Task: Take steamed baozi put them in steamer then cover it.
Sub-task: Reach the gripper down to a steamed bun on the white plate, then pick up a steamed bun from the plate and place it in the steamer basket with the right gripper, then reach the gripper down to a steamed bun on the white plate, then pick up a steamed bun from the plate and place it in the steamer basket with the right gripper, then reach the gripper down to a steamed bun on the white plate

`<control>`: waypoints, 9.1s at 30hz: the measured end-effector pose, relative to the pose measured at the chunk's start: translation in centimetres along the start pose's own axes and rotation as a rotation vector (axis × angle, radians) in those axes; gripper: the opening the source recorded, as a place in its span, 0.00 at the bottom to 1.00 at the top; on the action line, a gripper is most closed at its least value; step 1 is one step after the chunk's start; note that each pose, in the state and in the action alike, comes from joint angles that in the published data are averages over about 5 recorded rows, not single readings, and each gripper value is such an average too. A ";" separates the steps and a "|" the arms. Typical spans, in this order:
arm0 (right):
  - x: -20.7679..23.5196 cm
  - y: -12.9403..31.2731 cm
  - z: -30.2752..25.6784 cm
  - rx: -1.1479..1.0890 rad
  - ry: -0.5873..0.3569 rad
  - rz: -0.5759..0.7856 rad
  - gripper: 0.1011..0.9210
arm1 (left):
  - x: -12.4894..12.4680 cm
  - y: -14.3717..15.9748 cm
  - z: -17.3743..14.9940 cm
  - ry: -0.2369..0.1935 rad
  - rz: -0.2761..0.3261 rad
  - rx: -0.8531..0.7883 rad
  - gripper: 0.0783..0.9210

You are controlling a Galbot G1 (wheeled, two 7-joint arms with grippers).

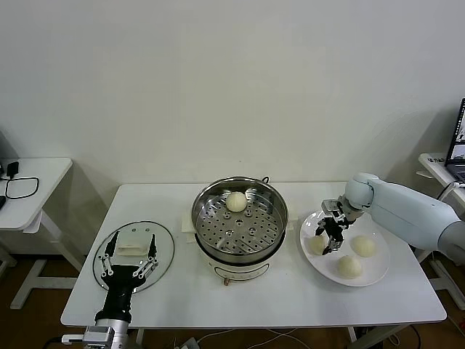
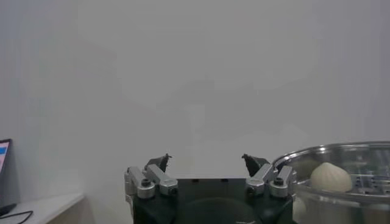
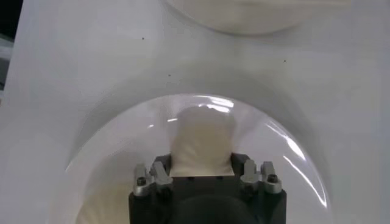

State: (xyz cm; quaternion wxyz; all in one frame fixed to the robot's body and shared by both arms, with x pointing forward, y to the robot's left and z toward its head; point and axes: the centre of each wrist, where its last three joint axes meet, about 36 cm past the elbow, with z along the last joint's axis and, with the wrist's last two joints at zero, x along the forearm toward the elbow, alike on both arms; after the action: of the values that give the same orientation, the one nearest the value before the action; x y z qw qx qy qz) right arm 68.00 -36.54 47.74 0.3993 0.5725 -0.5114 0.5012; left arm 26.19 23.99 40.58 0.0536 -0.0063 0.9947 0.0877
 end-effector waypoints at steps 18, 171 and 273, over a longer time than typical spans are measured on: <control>18.1 -5.5 -12.8 0.173 -0.038 0.069 0.66 | 0.0 -0.3 -1.1 -0.026 0.018 0.008 0.88; 18.4 0.1 -13.8 0.625 -0.018 0.141 0.67 | -0.1 -0.1 -1.4 -0.034 -0.019 0.007 0.88; 2.8 2.9 11.6 -0.169 0.124 0.016 0.88 | -0.1 0.5 -0.8 -0.016 -0.052 -0.009 0.88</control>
State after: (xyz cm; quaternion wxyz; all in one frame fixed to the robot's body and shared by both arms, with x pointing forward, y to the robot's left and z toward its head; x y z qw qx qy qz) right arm 66.95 -48.82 48.25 0.4730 0.5005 -0.5307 0.4940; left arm 26.18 24.32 41.41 0.0638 -0.0318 0.9933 0.0909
